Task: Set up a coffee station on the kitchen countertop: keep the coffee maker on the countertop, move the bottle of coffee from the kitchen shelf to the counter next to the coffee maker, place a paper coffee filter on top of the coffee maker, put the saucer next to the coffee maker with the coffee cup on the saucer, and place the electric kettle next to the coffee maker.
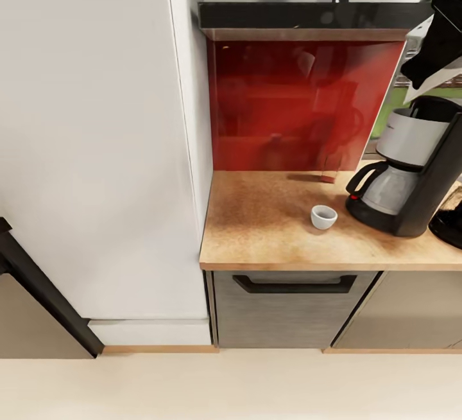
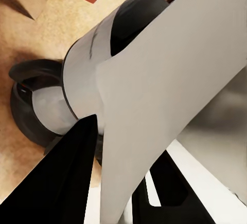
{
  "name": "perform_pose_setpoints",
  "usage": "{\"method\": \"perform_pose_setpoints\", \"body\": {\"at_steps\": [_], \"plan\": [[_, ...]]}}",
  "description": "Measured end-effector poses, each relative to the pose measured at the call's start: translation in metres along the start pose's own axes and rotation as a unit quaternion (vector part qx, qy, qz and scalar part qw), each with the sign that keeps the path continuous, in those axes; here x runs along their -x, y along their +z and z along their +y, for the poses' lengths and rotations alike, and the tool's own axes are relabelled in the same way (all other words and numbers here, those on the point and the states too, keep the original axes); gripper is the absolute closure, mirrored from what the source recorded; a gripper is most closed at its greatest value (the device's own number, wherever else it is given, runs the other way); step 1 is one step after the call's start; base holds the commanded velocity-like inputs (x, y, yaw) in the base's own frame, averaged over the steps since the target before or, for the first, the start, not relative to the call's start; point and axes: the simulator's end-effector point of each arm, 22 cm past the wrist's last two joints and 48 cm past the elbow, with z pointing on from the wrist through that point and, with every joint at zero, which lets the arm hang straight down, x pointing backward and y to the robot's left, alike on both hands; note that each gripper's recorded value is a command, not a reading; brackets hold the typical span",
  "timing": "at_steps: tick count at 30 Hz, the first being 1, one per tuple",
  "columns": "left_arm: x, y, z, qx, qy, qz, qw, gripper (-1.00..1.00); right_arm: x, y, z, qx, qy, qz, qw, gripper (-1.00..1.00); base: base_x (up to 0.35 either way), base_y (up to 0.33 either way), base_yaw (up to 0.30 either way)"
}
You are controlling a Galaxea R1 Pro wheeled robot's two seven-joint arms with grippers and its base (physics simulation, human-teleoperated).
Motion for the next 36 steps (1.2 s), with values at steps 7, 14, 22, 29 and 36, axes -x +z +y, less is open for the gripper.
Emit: {"method": "perform_pose_setpoints", "body": {"at_steps": [7,14,22,29,36], "plan": [[0.000,0.000,0.000,0.000,0.000,0.000,1.0000,-1.00,-0.002,0.001,-0.001,0.000,0.001,0.001,1.0000,1.00,0.019,0.000,0.000],[0.000,0.000,0.000,0.000,0.000,0.000,1.0000,-1.00,-0.003,0.003,-0.006,-0.012,0.001,0.004,0.9999,1.00,0.002,0.000,0.000],[0.000,0.000,0.000,0.000,0.000,0.000,1.0000,-1.00,-0.002,0.003,-0.012,-0.032,-0.001,0.003,0.9995,1.00,0.000,0.000,0.000],[0.000,0.000,0.000,0.000,0.001,0.000,1.0000,-1.00,-0.001,0.002,-0.013,-0.035,-0.002,0.003,0.9994,1.00,0.000,0.000,0.000],[0.000,0.000,0.000,0.000,0.001,0.000,1.0000,-1.00,-0.001,0.001,-0.024,-0.061,-0.003,0.003,0.9982,1.00,0.000,0.000,0.000]]}}
